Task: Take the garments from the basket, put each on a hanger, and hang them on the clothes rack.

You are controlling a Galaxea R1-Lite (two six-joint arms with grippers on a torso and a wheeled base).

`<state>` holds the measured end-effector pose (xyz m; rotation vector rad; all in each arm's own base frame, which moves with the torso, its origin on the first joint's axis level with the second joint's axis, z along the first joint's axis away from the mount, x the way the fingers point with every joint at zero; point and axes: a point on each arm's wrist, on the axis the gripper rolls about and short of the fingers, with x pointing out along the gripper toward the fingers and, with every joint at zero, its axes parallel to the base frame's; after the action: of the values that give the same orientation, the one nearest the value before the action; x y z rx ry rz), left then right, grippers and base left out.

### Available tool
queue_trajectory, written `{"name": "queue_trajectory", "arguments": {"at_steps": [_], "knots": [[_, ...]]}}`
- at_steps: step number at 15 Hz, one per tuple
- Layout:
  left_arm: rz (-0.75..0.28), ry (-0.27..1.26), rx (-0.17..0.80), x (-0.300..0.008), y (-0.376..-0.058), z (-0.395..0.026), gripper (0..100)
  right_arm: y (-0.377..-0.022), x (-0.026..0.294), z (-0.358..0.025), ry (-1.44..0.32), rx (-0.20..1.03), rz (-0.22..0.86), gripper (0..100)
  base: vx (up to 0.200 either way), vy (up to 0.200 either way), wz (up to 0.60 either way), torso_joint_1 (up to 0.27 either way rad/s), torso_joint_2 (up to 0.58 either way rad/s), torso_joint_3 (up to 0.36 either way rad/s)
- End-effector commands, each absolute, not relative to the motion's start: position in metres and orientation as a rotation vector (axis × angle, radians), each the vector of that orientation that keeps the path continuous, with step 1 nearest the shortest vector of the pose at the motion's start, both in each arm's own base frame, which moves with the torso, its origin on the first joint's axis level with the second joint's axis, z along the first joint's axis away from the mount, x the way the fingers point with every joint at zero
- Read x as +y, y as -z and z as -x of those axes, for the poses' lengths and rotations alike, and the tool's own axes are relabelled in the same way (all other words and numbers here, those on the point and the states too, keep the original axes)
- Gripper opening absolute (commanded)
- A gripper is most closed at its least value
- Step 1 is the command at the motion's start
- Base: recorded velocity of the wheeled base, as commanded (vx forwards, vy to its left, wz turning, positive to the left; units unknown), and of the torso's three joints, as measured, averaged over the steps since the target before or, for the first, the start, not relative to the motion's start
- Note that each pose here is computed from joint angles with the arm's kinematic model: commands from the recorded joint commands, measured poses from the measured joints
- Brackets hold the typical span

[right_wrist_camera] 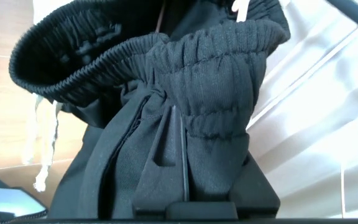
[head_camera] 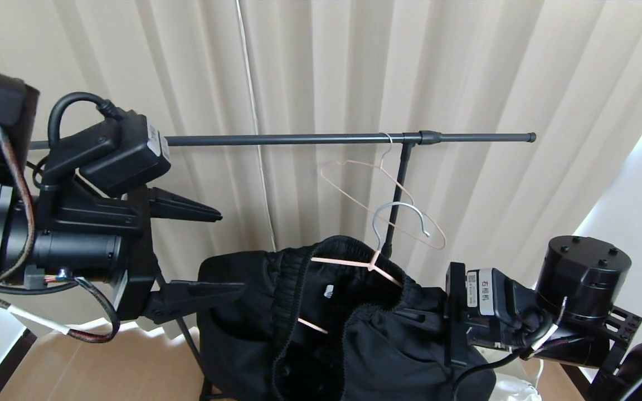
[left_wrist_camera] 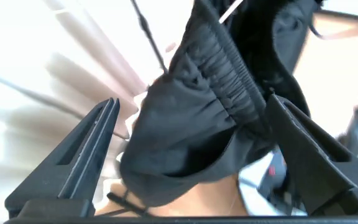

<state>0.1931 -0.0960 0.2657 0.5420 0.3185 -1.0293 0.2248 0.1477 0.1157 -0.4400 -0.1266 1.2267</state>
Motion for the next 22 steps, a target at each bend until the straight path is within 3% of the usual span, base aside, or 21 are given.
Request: {"name": "queue_trajectory", "arguments": {"at_steps": [1,4,7,16,22], "knots": [[-0.630,1.118,0.354,-0.106,-0.265,-0.225,100,-0.114,0.147,-0.223,-1.232,-0.122,0.440,0,0.000,0.000,0.00,0.000,0.00,0.000],[-0.830,1.172,0.329,-0.114,-0.244,-0.244,100,-0.113,0.147,-0.221,-1.247,-0.120,0.442,0,0.000,0.000,0.00,0.000,0.00,0.000],[-0.880,1.203,0.328,-0.126,-0.234,-0.252,100,-0.113,0.150,-0.216,-1.268,-0.125,0.442,0,0.000,0.000,0.00,0.000,0.00,0.000],[-0.790,1.278,0.373,-0.153,-0.219,-0.254,100,-0.114,0.158,-0.206,-1.313,-0.137,0.441,0,0.000,0.000,0.00,0.000,0.00,0.000],[-0.790,1.314,0.395,-0.159,-0.212,-0.247,100,-0.127,0.157,-0.194,-1.322,-0.194,0.444,0,0.000,0.000,0.00,0.000,0.00,0.000]]}}
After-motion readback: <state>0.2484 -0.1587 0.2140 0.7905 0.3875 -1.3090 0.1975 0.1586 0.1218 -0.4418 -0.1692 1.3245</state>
